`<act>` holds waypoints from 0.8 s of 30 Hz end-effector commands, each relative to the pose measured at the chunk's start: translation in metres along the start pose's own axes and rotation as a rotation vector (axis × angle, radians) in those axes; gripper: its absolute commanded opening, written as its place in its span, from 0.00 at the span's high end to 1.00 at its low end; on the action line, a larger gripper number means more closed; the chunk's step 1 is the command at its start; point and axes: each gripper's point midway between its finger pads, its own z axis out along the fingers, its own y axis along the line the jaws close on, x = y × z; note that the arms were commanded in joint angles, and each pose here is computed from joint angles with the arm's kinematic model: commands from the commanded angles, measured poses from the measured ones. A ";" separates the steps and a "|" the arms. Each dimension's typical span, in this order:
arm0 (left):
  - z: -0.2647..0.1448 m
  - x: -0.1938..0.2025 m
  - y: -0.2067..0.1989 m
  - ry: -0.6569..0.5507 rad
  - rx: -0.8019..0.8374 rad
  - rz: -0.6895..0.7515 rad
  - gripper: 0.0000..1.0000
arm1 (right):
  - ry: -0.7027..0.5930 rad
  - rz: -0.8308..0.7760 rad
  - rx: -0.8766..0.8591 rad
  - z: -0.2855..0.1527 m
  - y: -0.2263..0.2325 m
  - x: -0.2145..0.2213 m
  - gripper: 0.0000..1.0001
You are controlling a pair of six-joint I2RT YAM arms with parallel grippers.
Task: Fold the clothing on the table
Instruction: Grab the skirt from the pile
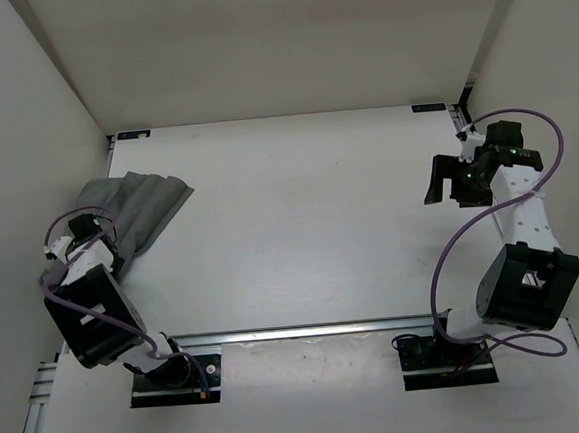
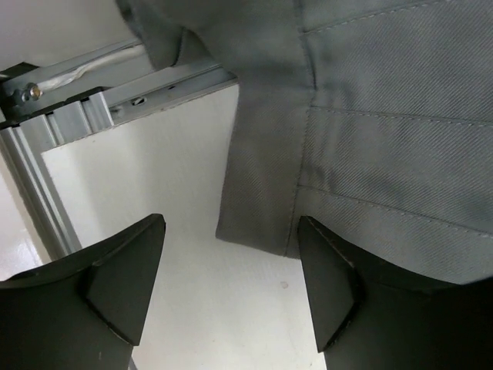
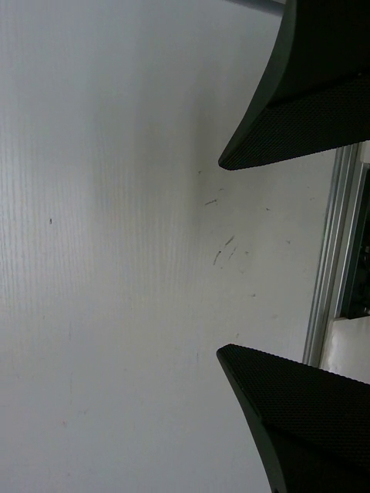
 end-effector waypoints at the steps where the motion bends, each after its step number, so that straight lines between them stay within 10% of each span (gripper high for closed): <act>1: -0.001 -0.012 -0.011 -0.003 0.026 0.027 0.17 | -0.052 0.026 -0.002 -0.007 -0.004 -0.018 0.01; 11: 0.004 -0.004 -0.047 0.079 0.071 0.233 0.11 | -0.079 0.058 0.027 -0.011 -0.022 -0.027 0.00; 13: 0.007 0.000 -0.053 0.102 0.083 0.254 0.22 | -0.092 0.060 0.031 -0.012 -0.025 -0.029 0.00; 15: 0.009 0.001 -0.055 0.116 0.089 0.270 0.72 | -0.087 0.064 0.050 -0.013 -0.031 -0.027 0.01; 17: 0.012 0.003 -0.057 0.133 0.087 0.287 0.91 | -0.084 0.075 0.051 -0.013 -0.033 -0.025 0.01; 24: 0.004 0.003 -0.068 0.104 0.095 0.350 1.00 | -0.093 0.088 0.058 -0.014 -0.036 -0.025 0.01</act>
